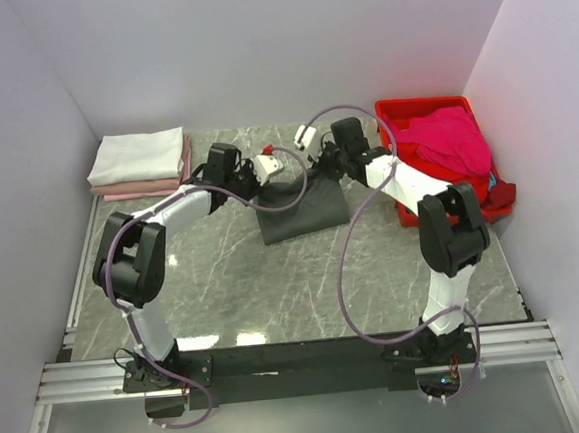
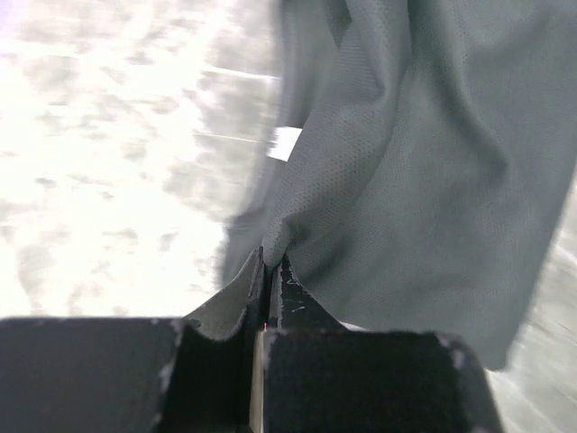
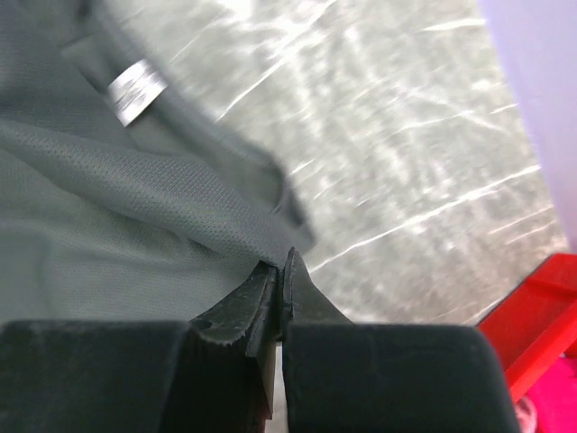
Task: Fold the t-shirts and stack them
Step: Fold the tshirt
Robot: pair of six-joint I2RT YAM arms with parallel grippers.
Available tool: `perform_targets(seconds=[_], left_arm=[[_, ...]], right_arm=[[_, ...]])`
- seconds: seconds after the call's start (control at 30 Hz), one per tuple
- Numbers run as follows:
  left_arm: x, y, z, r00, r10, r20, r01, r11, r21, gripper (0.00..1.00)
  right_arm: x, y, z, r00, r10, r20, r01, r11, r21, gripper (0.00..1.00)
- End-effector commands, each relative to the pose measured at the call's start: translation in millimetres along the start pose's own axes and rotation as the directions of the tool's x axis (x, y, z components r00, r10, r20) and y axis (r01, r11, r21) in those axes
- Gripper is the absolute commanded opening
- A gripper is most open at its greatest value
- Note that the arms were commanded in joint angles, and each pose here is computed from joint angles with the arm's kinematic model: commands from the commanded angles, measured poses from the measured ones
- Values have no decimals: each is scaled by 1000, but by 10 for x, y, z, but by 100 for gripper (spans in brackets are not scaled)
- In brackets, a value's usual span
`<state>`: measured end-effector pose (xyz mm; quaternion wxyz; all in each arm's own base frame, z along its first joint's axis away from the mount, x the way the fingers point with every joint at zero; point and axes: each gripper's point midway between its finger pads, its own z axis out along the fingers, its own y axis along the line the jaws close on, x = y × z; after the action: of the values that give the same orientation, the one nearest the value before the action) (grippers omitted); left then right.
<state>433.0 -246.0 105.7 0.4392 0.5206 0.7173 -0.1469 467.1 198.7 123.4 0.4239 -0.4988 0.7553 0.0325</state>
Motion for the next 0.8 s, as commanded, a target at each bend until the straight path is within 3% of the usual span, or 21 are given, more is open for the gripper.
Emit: perform_targets(seconds=[0.0, 0.77], left_arm=[[-329, 436, 6, 996, 32, 88, -17, 987, -158, 0], [-26, 651, -74, 990, -134, 34, 138, 945, -297, 0]], right_arm=[[-285, -359, 81, 997, 38, 61, -45, 994, 102, 0], [-263, -581, 594, 996, 86, 35, -90, 983, 161, 0]])
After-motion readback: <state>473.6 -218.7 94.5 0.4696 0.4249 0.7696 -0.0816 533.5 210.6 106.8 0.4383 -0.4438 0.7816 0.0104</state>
